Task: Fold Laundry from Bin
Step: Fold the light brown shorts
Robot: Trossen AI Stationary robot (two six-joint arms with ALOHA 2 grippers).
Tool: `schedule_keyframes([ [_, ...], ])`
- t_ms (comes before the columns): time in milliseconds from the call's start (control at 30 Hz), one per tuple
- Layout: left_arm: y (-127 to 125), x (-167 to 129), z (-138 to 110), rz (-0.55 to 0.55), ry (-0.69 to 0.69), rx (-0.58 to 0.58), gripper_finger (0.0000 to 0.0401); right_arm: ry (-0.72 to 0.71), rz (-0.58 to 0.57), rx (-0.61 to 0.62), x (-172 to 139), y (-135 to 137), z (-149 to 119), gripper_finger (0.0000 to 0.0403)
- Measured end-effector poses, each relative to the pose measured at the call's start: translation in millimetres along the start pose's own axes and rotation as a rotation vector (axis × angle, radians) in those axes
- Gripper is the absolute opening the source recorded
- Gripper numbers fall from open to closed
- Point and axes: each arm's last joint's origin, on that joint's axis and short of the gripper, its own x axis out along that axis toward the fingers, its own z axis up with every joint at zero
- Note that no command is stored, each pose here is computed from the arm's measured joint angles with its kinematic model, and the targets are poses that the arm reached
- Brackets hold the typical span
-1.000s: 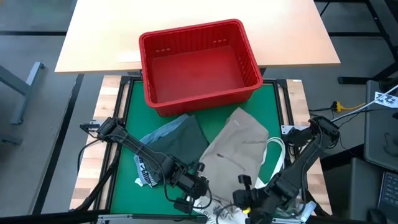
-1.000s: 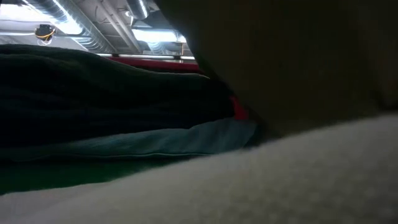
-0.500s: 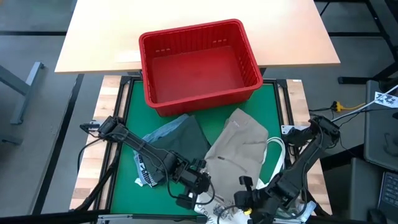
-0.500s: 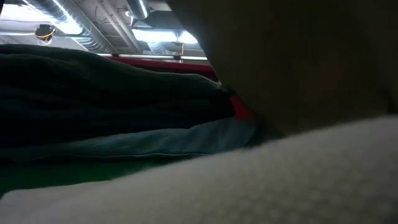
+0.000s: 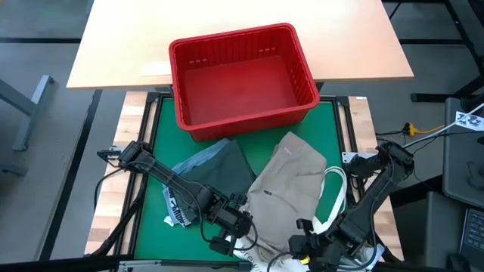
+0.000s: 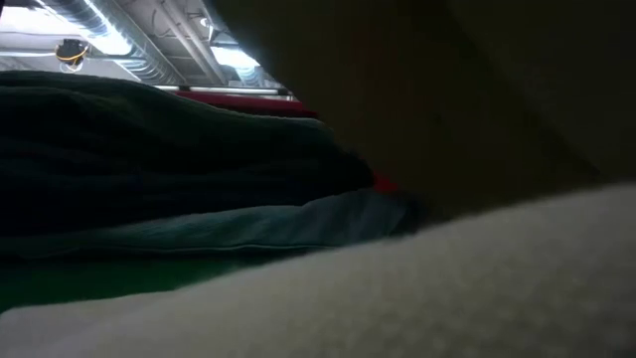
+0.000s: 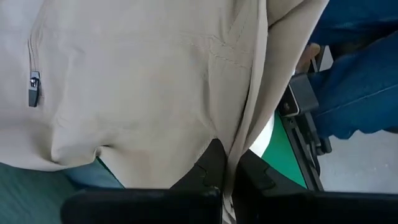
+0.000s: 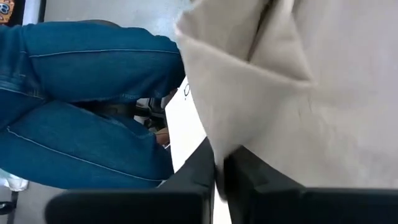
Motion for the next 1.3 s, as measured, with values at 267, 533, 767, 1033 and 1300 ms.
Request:
schedule_keyframes([
  [267, -9.9, -0.8, -9.4, 0.006, 0.074, 0.026, 0.0005, 0.026, -0.058, 0.032, 0.1, -5.1, -3.2, 0.0098],
  [533, -20.5, -1.5, -12.7, 0.045, 0.07, 0.055, 0.0005, 0.073, -0.137, 0.017, -0.8, -12.4, -8.3, 0.0168],
  [767, -12.3, -0.8, -9.3, 0.047, 0.057, 0.036, 0.0005, 0.052, -0.115, 0.021, -0.3, -10.3, -6.3, 0.0172],
  [1033, 13.7, -0.5, -1.2, 0.055, 0.029, 0.005, 0.0005, 0.098, -0.082, 0.026, -0.4, -9.6, -7.6, 0.0151],
  [1300, 51.0, -1.0, 11.5, 0.043, -0.049, -0.019, 0.0005, 0.097, -0.085, 0.027, -0.3, -9.9, -7.5, 0.0118],
])
